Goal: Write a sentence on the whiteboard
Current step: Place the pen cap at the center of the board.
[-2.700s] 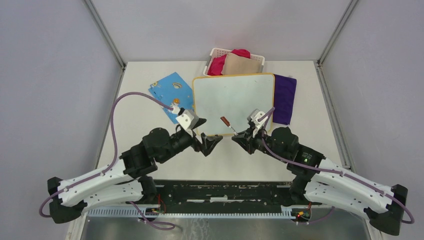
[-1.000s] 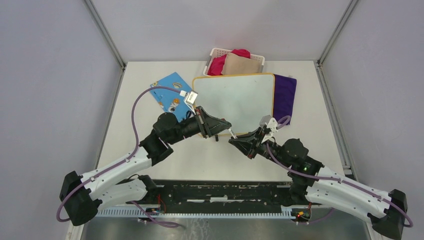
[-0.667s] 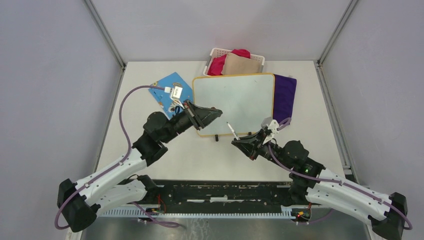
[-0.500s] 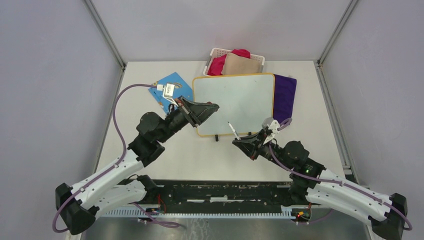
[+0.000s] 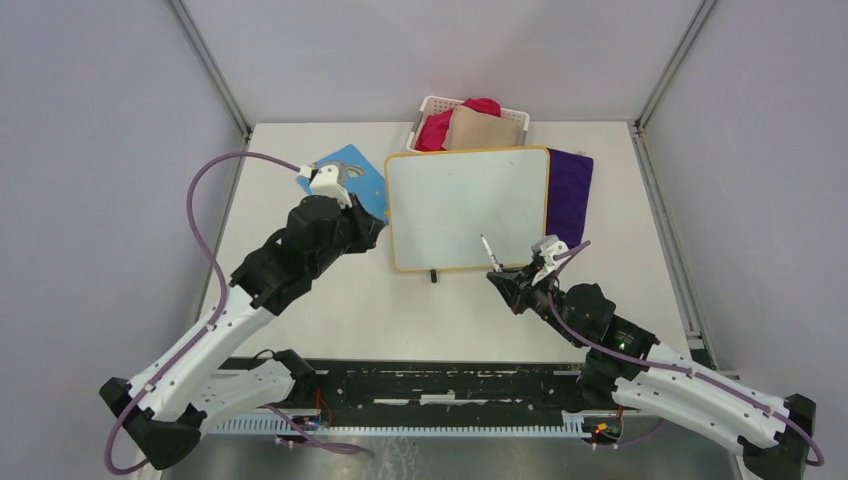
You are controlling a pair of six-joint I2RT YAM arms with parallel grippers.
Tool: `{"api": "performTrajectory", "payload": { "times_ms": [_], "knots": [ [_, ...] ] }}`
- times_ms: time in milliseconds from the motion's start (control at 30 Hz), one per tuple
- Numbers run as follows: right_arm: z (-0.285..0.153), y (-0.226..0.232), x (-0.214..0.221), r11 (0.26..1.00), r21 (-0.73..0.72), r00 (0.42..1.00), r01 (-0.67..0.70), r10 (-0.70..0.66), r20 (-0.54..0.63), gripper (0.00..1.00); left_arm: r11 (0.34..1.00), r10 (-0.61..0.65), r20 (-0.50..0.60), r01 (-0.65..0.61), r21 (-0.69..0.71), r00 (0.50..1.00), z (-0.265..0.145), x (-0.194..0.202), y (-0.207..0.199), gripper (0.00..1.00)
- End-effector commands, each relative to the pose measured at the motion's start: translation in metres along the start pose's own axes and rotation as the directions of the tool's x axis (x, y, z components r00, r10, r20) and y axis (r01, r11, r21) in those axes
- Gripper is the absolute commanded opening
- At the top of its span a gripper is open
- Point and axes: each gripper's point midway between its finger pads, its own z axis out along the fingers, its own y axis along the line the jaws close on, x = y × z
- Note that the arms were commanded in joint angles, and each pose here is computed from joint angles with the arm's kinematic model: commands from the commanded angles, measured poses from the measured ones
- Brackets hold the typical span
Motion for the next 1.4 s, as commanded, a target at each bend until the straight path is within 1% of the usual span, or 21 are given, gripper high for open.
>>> {"api": "performTrajectory", "payload": {
  "times_ms": [0, 100, 267, 300, 367, 567, 633, 800, 900, 1133, 1233, 1367],
  "knots": [
    [-0.003, -0.015, -0.012, 0.996, 0.080, 0.999, 0.030, -0.033, 0.032, 0.00, 0.933, 0.069, -0.315, -0.172, -0.315, 0.947, -0.013, 0.074, 0.104, 0.02],
    [-0.003, -0.014, -0.012, 0.997, 0.075, 0.999, 0.032, -0.035, 0.034, 0.00, 0.931, -0.053, -0.353, -0.082, -0.357, 0.934, -0.006, 0.100, 0.130, 0.02],
    [-0.001, -0.007, -0.015, 0.999, 0.035, 0.998, 0.020, -0.022, 0.059, 0.00, 0.861, -0.241, -0.377, 0.018, -0.508, 0.894, 0.021, 0.140, 0.181, 0.02],
    [0.000, -0.004, -0.017, 0.999, 0.026, 0.998, 0.022, -0.024, 0.062, 0.00, 0.851, -0.283, -0.399, 0.036, -0.524, 0.872, 0.029, 0.152, 0.186, 0.02],
    [0.001, -0.001, -0.020, 1.000, 0.009, 0.998, 0.026, -0.027, 0.064, 0.00, 0.836, -0.317, -0.404, 0.051, -0.547, 0.858, 0.042, 0.160, 0.192, 0.02],
    [0.000, 0.005, -0.030, 0.999, -0.018, 0.996, 0.043, -0.042, 0.083, 0.00, 0.797, -0.313, -0.396, 0.012, -0.603, 0.863, 0.064, 0.158, 0.209, 0.02],
    [0.000, 0.007, -0.034, 0.998, -0.026, 0.995, 0.049, -0.046, 0.091, 0.00, 0.777, -0.307, -0.386, -0.005, -0.629, 0.870, 0.066, 0.155, 0.219, 0.04],
    [0.002, 0.010, -0.035, 0.997, -0.044, 0.994, 0.067, -0.063, 0.094, 0.00, 0.753, -0.342, -0.398, -0.006, -0.658, 0.851, 0.073, 0.160, 0.237, 0.08],
    [0.002, 0.009, -0.034, 0.996, -0.040, 0.993, 0.079, -0.075, 0.093, 0.00, 0.744, -0.355, -0.410, -0.011, -0.668, 0.840, 0.075, 0.167, 0.242, 0.13],
    [-0.001, 0.008, -0.039, 0.994, -0.035, 0.990, 0.100, -0.095, 0.105, 0.00, 0.728, -0.361, -0.414, -0.024, -0.685, 0.835, 0.076, 0.172, 0.249, 0.27],
    [-0.001, 0.008, -0.039, 0.994, -0.033, 0.989, 0.106, -0.102, 0.105, 0.00, 0.719, -0.364, -0.420, -0.036, -0.694, 0.831, 0.074, 0.176, 0.253, 0.31],
    [-0.002, 0.006, -0.039, 0.994, -0.027, 0.989, 0.103, -0.100, 0.110, 0.00, 0.705, -0.363, -0.418, -0.048, -0.708, 0.832, 0.071, 0.180, 0.258, 0.34]
  ]
}}
